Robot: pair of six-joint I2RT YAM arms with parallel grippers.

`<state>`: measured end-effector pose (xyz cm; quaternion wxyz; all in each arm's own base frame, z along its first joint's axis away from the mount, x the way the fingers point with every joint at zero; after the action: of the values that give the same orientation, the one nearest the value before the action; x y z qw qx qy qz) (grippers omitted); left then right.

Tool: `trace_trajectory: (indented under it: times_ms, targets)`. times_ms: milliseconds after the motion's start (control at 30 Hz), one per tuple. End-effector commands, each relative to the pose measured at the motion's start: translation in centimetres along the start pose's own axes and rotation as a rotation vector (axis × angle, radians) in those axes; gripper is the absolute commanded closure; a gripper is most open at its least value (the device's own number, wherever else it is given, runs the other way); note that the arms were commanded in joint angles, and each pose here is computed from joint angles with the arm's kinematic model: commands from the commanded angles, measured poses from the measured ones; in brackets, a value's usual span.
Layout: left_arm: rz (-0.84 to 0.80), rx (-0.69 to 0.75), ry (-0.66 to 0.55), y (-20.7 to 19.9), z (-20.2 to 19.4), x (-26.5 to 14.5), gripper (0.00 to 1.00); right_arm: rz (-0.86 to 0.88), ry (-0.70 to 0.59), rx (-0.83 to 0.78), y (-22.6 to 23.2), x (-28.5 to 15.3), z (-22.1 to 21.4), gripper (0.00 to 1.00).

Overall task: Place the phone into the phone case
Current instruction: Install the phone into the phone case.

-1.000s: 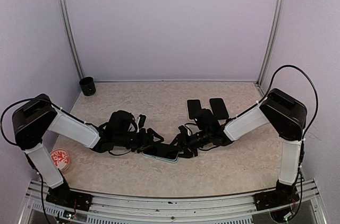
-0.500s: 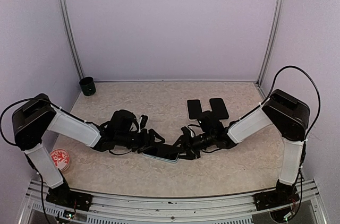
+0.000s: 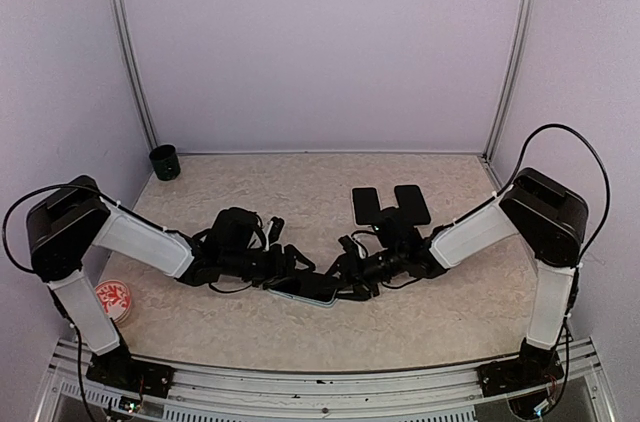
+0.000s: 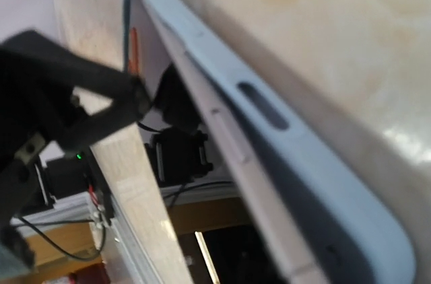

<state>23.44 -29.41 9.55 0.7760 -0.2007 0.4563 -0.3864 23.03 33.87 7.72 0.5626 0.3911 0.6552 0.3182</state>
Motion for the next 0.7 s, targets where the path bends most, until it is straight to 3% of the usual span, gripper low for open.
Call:
trace_trajectory:
  times_ms: [0,300,667]
  targets:
    - [0.065,-0.051,0.098,2.4,-2.7,1.2,0.3,0.011,-0.041,-0.133,1.2,-1.5,-0.5,0.46]
    - [0.075,-0.075,0.101,3.2,-2.9,1.6,0.3,0.031,-0.029,-0.336,1.6,-1.6,-1.0,0.43]
    - [0.093,-0.094,0.1,3.8,-3.2,1.5,0.3,-0.1,0.007,-0.583,-0.6,0.3,-3.1,0.44]
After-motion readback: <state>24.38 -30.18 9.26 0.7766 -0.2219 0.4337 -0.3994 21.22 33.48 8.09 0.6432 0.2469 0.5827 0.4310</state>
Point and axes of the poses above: each gripper's point midway between its finger pads, its own x axis out along the fingers, its own y axis along the line the jaws close on, z = x × y, the point moved 7 cm from there along -x, back along the fingers, and after that the axes turned 12 degrees about x, right-handed, at the moved point
